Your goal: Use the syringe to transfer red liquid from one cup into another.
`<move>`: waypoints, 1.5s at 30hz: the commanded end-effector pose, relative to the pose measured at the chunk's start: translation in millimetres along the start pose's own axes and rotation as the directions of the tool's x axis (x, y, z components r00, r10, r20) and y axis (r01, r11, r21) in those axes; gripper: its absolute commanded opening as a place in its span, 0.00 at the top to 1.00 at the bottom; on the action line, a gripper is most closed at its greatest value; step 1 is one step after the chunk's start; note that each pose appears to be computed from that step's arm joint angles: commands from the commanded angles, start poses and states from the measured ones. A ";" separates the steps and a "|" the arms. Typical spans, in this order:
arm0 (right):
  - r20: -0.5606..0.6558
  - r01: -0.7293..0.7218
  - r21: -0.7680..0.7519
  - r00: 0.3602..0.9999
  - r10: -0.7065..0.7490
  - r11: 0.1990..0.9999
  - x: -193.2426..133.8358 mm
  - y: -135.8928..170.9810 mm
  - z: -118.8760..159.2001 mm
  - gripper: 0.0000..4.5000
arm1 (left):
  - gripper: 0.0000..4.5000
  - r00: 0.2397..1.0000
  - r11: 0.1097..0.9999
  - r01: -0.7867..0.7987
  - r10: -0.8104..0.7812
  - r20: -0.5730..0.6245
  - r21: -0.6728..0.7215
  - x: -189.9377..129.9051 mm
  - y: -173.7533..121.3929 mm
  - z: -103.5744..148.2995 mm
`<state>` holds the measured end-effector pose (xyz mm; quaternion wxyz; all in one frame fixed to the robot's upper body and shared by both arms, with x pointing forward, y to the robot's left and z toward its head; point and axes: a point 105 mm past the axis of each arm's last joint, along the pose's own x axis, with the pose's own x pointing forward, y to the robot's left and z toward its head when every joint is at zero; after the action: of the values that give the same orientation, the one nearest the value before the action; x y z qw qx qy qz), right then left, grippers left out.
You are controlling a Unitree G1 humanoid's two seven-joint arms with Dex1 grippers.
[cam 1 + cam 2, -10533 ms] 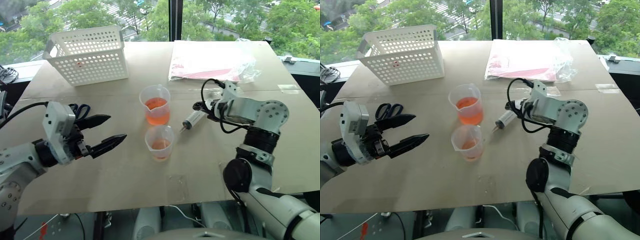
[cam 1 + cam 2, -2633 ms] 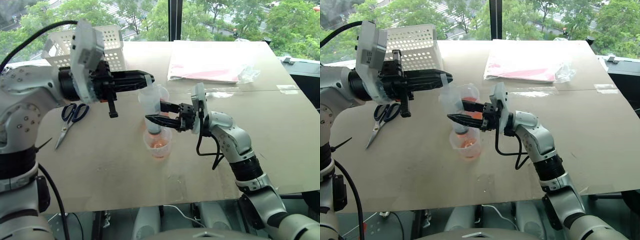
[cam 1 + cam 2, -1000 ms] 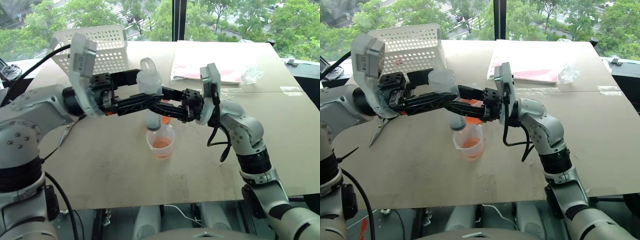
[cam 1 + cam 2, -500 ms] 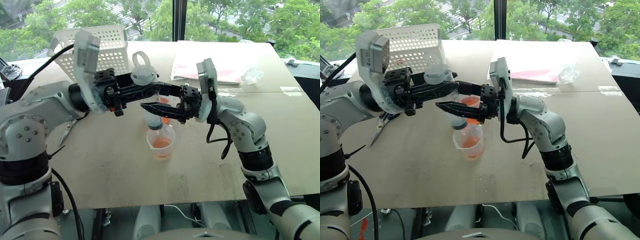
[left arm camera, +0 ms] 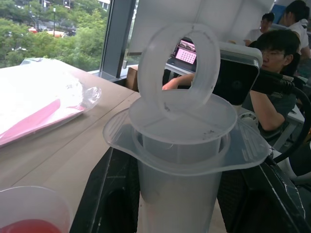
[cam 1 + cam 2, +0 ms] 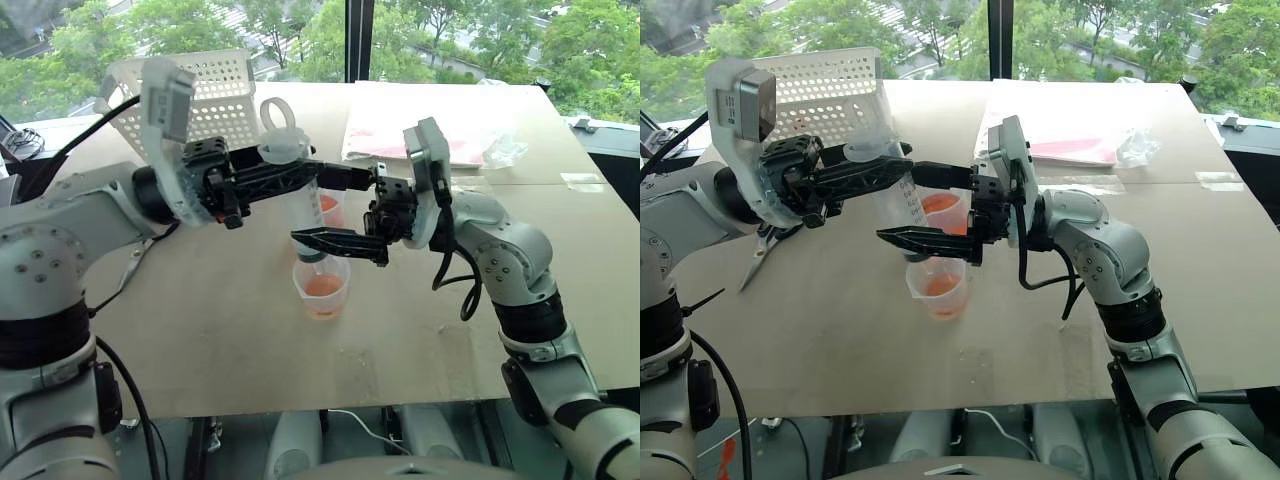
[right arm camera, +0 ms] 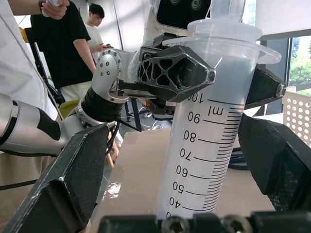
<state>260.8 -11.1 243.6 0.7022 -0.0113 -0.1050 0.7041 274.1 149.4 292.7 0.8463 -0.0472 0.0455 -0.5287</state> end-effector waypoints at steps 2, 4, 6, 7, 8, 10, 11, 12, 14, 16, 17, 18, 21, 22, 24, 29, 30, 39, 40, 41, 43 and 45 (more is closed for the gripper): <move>-0.147 0.309 -0.101 0.935 -0.321 0.946 -80.3 -11.3 8.1 0.00 | 0.69 0.920 0.914 -0.388 0.392 0.020 -0.116 -79.7 56.3 35.1; -0.087 0.346 -0.057 0.933 -0.350 0.937 -73.0 -16.4 15.0 0.00 | 0.69 0.940 0.936 -0.336 0.339 0.019 -0.102 -68.9 49.7 34.5; -0.034 0.350 -0.003 0.936 -0.350 0.937 -65.3 -19.8 21.7 0.00 | 0.69 0.954 0.949 -0.296 0.300 0.027 -0.108 -59.8 45.3 35.9; -0.019 0.344 0.024 0.939 -0.343 0.939 -62.8 -19.4 23.3 0.00 | 0.69 0.958 0.951 -0.282 0.287 0.024 -0.125 -57.8 43.9 35.7; -0.011 0.331 0.034 0.944 -0.330 0.943 -60.8 -17.4 25.0 0.00 | 0.69 0.957 0.949 -0.285 0.290 0.023 -0.132 -57.2 44.5 35.3; -0.012 0.275 0.032 0.961 -0.275 0.961 -59.4 -6.9 28.1 0.00 | 0.69 0.942 0.924 -0.333 0.334 -0.027 -0.187 -62.1 52.5 24.6; -0.021 0.253 0.027 0.967 -0.252 0.967 -59.9 -2.0 28.8 0.00 | 0.69 0.935 0.910 -0.353 0.348 -0.062 -0.218 -64.9 55.4 18.0; -0.036 0.242 -0.006 0.970 -0.242 0.970 -62.0 1.8 29.0 0.00 | 0.69 0.921 0.885 -0.389 0.370 -0.120 -0.258 -68.4 59.8 7.7; -0.073 0.184 -0.062 0.979 -0.188 0.981 -67.5 14.3 27.9 0.00 | 0.69 0.890 0.839 -0.451 0.401 -0.214 -0.304 -74.7 66.8 -9.0; -0.090 0.164 -0.116 0.980 -0.175 0.980 -72.1 19.8 27.8 0.00 | 0.69 0.866 0.803 -0.493 0.414 -0.282 -0.334 -79.8 70.8 -21.2; -0.095 0.159 -0.134 0.980 -0.172 0.978 -73.9 21.4 27.6 0.00 | 0.69 0.858 0.792 -0.505 0.417 -0.301 -0.342 -81.3 72.0 -24.8; -0.107 0.142 -0.154 0.981 -0.159 0.978 -76.6 25.2 27.1 0.00 | 0.69 0.840 0.768 -0.531 0.425 -0.337 -0.358 -82.8 75.7 -31.0; -0.136 0.116 -0.184 0.980 -0.143 0.976 -82.7 33.1 25.3 0.00 | 0.69 0.787 0.696 -0.607 0.459 -0.412 -0.383 -82.5 91.8 -48.1; -0.142 0.113 -0.184 0.980 -0.140 0.976 -83.6 34.5 24.7 0.00 | 0.69 0.780 0.686 -0.616 0.461 -0.422 -0.388 -81.5 94.6 -51.0; -0.177 0.118 -0.196 0.972 -0.153 0.974 -87.8 38.3 20.1 0.00 | 0.69 0.750 0.637 -0.655 0.481 -0.454 -0.407 -73.5 110.7 -62.8; -0.215 0.145 -0.202 0.958 -0.188 0.969 -93.7 46.8 13.6 0.00 | 0.69 0.688 0.567 -0.721 0.518 -0.508 -0.398 -60.2 138.9 -83.0; -0.222 0.152 -0.200 0.955 -0.196 0.968 -94.7 48.2 12.4 0.00 | 0.69 0.681 0.559 -0.728 0.521 -0.515 -0.397 -58.7 142.7 -86.1; -0.264 0.196 -0.185 0.934 -0.241 0.963 -102.3 53.9 4.1 0.00 | 0.01 0.683 0.575 -0.721 0.497 -0.536 -0.386 -52.6 148.2 -95.0; -0.265 0.202 -0.178 0.933 -0.245 0.963 -104.0 53.7 3.2 0.00 | 0.01 0.694 0.576 -0.713 0.500 -0.518 -0.400 -56.2 145.5 -88.9; -0.267 0.205 -0.174 0.932 -0.246 0.963 -105.5 53.3 2.3 0.00 | 0.01 0.710 0.579 -0.700 0.503 -0.493 -0.417 -59.6 142.2 -82.1; -0.270 0.208 -0.170 0.930 -0.248 0.963 -107.7 52.7 1.0 0.00 | 0.01 0.726 0.587 -0.685 0.510 -0.461 -0.431 -64.1 137.4 -73.7; -0.273 0.222 -0.169 0.926 -0.262 0.960 -111.7 49.7 -1.4 0.00 | 0.01 0.748 0.640 -0.662 0.532 -0.397 -0.391 -71.7 126.3 -63.4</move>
<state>212.4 -116.1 212.7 0.7853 -0.1387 -0.0299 0.6027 356.8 264.9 192.0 0.8994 -0.2010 0.3509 -0.1658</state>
